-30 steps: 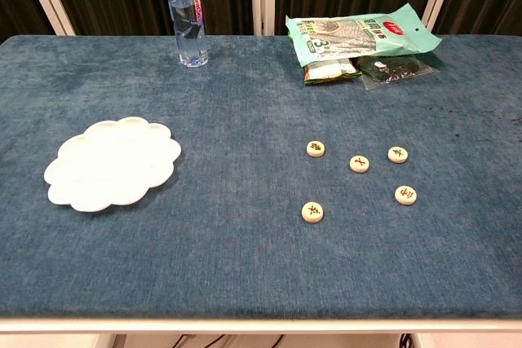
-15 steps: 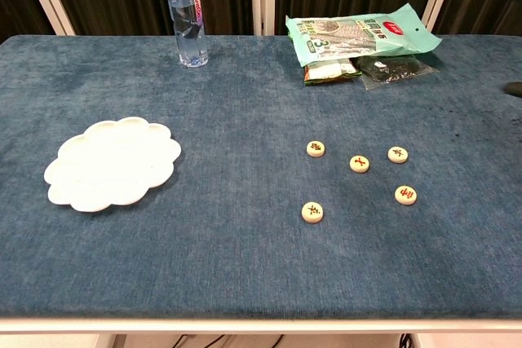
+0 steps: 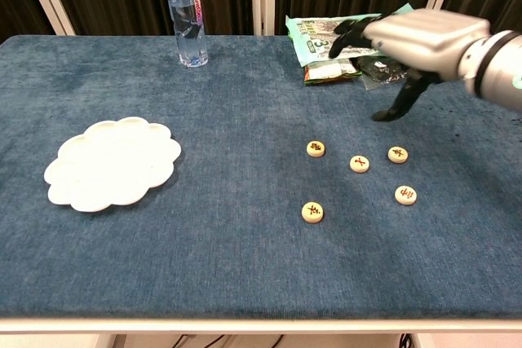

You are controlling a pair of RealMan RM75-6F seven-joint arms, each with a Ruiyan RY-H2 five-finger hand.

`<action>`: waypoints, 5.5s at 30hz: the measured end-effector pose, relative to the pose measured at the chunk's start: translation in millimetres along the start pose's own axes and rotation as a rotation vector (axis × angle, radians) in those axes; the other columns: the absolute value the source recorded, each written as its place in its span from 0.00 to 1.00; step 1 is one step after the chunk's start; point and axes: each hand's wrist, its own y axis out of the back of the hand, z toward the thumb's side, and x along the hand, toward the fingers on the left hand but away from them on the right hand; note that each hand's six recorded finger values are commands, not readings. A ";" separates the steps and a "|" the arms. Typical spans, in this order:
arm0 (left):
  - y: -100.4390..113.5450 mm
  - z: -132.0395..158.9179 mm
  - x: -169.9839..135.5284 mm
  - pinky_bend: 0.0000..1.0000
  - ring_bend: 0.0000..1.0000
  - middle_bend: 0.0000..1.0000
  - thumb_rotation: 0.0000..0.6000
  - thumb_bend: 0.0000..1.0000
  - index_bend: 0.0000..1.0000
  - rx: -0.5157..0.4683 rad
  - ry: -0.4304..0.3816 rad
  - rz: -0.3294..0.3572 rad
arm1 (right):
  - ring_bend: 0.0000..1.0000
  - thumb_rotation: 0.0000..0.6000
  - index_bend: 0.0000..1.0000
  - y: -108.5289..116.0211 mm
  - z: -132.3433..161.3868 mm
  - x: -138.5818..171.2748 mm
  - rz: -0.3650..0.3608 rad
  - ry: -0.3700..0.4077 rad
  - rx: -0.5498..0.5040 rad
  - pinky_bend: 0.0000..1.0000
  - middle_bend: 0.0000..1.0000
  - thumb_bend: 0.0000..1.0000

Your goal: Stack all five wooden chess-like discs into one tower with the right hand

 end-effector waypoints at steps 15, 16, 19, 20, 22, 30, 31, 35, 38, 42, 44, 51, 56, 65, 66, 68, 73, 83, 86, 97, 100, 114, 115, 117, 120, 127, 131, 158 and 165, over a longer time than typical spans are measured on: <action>-1.8 -1.2 0.4 0.00 0.00 0.00 1.00 0.00 0.06 -0.004 0.006 -0.013 | 0.00 1.00 0.32 -37.1 36.9 -19.7 0.030 -0.002 -0.053 0.00 0.01 0.14; -1.8 -1.5 0.5 0.00 0.00 0.00 1.00 0.00 0.06 -0.004 0.008 -0.013 | 0.00 1.00 0.33 -38.7 38.7 -20.5 0.031 -0.002 -0.056 0.00 0.01 0.15; -1.5 -3.2 0.7 0.00 0.00 0.00 1.00 0.00 0.06 -0.006 0.013 -0.013 | 0.00 1.00 0.35 -43.5 43.1 -23.6 0.031 -0.005 -0.059 0.00 0.02 0.15; -1.3 -3.6 0.7 0.00 0.00 0.00 1.00 0.00 0.06 -0.007 0.014 -0.012 | 0.00 1.00 0.37 -45.3 44.1 -24.8 0.031 -0.008 -0.059 0.00 0.02 0.15; -1.0 -4.2 0.6 0.00 0.00 0.00 1.00 0.00 0.06 -0.008 0.015 -0.011 | 0.00 1.00 0.37 -48.3 44.9 -26.6 0.033 -0.014 -0.059 0.00 0.02 0.17; -0.2 -5.5 1.0 0.00 0.00 0.00 1.00 0.00 0.06 -0.013 0.015 -0.010 | 0.00 1.00 0.39 -56.5 47.4 -32.4 0.051 -0.023 -0.058 0.00 0.02 0.23; -0.2 -5.6 1.0 0.00 0.00 0.00 1.00 0.00 0.06 -0.013 0.015 -0.009 | 0.00 1.00 0.40 -57.1 47.9 -32.5 0.054 -0.022 -0.059 0.00 0.02 0.25; -0.2 -6.3 1.2 0.00 0.00 0.00 1.00 0.00 0.06 -0.014 0.017 -0.011 | 0.00 1.00 0.40 -59.1 48.4 -33.2 0.061 -0.016 -0.041 0.00 0.02 0.30; 0.3 -6.5 1.2 0.00 0.00 0.00 1.00 0.00 0.06 -0.015 0.017 -0.008 | 0.00 1.00 0.40 -61.2 48.5 -33.3 0.067 -0.017 -0.039 0.00 0.02 0.30; 0.1 -6.6 1.3 0.00 0.00 0.00 1.00 0.00 0.06 -0.015 0.018 -0.010 | 0.00 1.00 0.41 -62.8 49.2 -33.7 0.072 -0.020 -0.041 0.00 0.02 0.30; 0.1 -6.7 1.3 0.00 0.00 0.00 1.00 0.00 0.06 -0.016 0.018 -0.009 | 0.00 1.00 0.42 -63.5 49.5 -33.6 0.075 -0.020 -0.043 0.00 0.02 0.30; -0.1 -7.2 1.3 0.00 0.00 0.00 1.00 0.00 0.06 -0.017 0.018 -0.011 | 0.00 1.00 0.46 -66.1 49.2 -33.6 0.079 -0.028 -0.035 0.00 0.02 0.30; 0.0 -7.2 1.4 0.00 0.00 0.00 1.00 0.00 0.06 -0.018 0.017 -0.011 | 0.00 1.00 0.51 -65.3 49.1 -33.7 0.070 -0.031 -0.034 0.00 0.03 0.31; 0.3 -7.6 1.3 0.00 0.00 0.00 1.00 0.00 0.06 -0.017 0.017 -0.010 | 0.00 1.00 0.52 -45.3 43.6 -27.6 0.032 -0.015 -0.048 0.00 0.03 0.31; 0.3 -7.4 1.4 0.00 0.00 0.00 1.00 0.00 0.06 -0.017 0.016 -0.010 | 0.00 1.00 0.52 -41.7 42.0 -25.8 0.029 -0.010 -0.048 0.00 0.03 0.31; 0.4 -7.0 1.4 0.00 0.00 0.00 1.00 0.00 0.06 -0.016 0.015 -0.010 | 0.00 1.00 0.52 -33.5 37.0 -20.1 0.028 0.001 -0.042 0.00 0.03 0.31; -0.1 -5.4 1.4 0.00 0.00 0.00 1.00 0.00 0.06 -0.010 0.014 -0.011 | 0.00 1.00 0.52 -21.7 22.2 -1.2 0.060 0.026 -0.001 0.00 0.03 0.31; -2.0 -2.8 1.7 0.00 0.00 0.00 1.00 0.00 0.06 -0.007 0.010 -0.014 | 0.00 1.00 0.52 -44.7 10.9 21.5 0.126 0.004 0.021 0.00 0.02 0.30; -1.8 -3.1 2.0 0.00 0.00 0.00 1.00 0.00 0.06 -0.011 0.009 -0.012 | 0.00 1.00 0.52 -46.6 10.4 20.5 0.110 -0.001 0.019 0.00 0.02 0.30; -0.3 -5.3 1.8 0.00 0.00 0.00 1.00 0.00 0.06 -0.026 0.009 -0.011 | 0.00 1.00 0.51 -60.4 16.1 15.7 0.114 -0.004 0.019 0.00 0.02 0.30; -1.5 -5.7 2.3 0.00 0.00 0.00 1.00 0.00 0.06 -0.028 0.008 -0.017 | 0.00 1.00 0.50 -61.3 16.6 15.7 0.115 -0.004 0.023 0.00 0.02 0.30; -1.3 -5.8 2.3 0.00 0.00 0.00 1.00 0.00 0.06 -0.028 0.009 -0.017 | 0.00 1.00 0.45 -62.5 14.2 14.8 0.120 -0.017 0.026 0.00 0.02 0.28; -1.3 -5.8 2.4 0.00 0.00 0.00 1.00 0.00 0.06 -0.028 0.009 -0.017 | 0.00 1.00 0.45 -62.7 13.8 15.0 0.122 -0.018 0.027 0.00 0.02 0.27; -1.3 -5.7 2.4 0.00 0.00 0.00 1.00 0.00 0.06 -0.028 0.008 -0.018 | 0.00 1.00 0.44 -62.8 13.2 15.3 0.127 -0.019 0.027 0.00 0.02 0.27; -1.3 -5.7 2.3 0.00 0.00 0.00 1.00 0.00 0.06 -0.027 0.009 -0.018 | 0.00 1.00 0.42 -62.3 13.8 15.4 0.130 -0.017 0.025 0.00 0.02 0.27; -0.8 -5.7 2.1 0.00 0.00 0.00 1.00 0.00 0.06 -0.027 0.009 -0.016 | 0.00 1.00 0.41 -61.3 13.9 15.0 0.129 -0.015 0.023 0.00 0.02 0.26; -1.1 -5.6 2.1 0.00 0.00 0.00 1.00 0.00 0.06 -0.027 0.008 -0.019 | 0.00 1.00 0.39 -59.8 13.0 15.8 0.126 -0.017 0.024 0.00 0.01 0.26; 10.9 16.9 -11.0 0.00 0.00 0.00 1.00 0.00 0.06 -0.057 -0.080 0.002 | 0.00 1.00 0.32 -58.7 74.2 50.6 0.114 0.252 0.038 0.00 0.01 0.22; 11.2 15.3 -10.8 0.00 0.00 0.00 1.00 0.00 0.06 -0.062 -0.075 -0.003 | 0.00 1.00 0.34 -68.0 82.8 51.1 0.124 0.273 0.040 0.00 0.01 0.22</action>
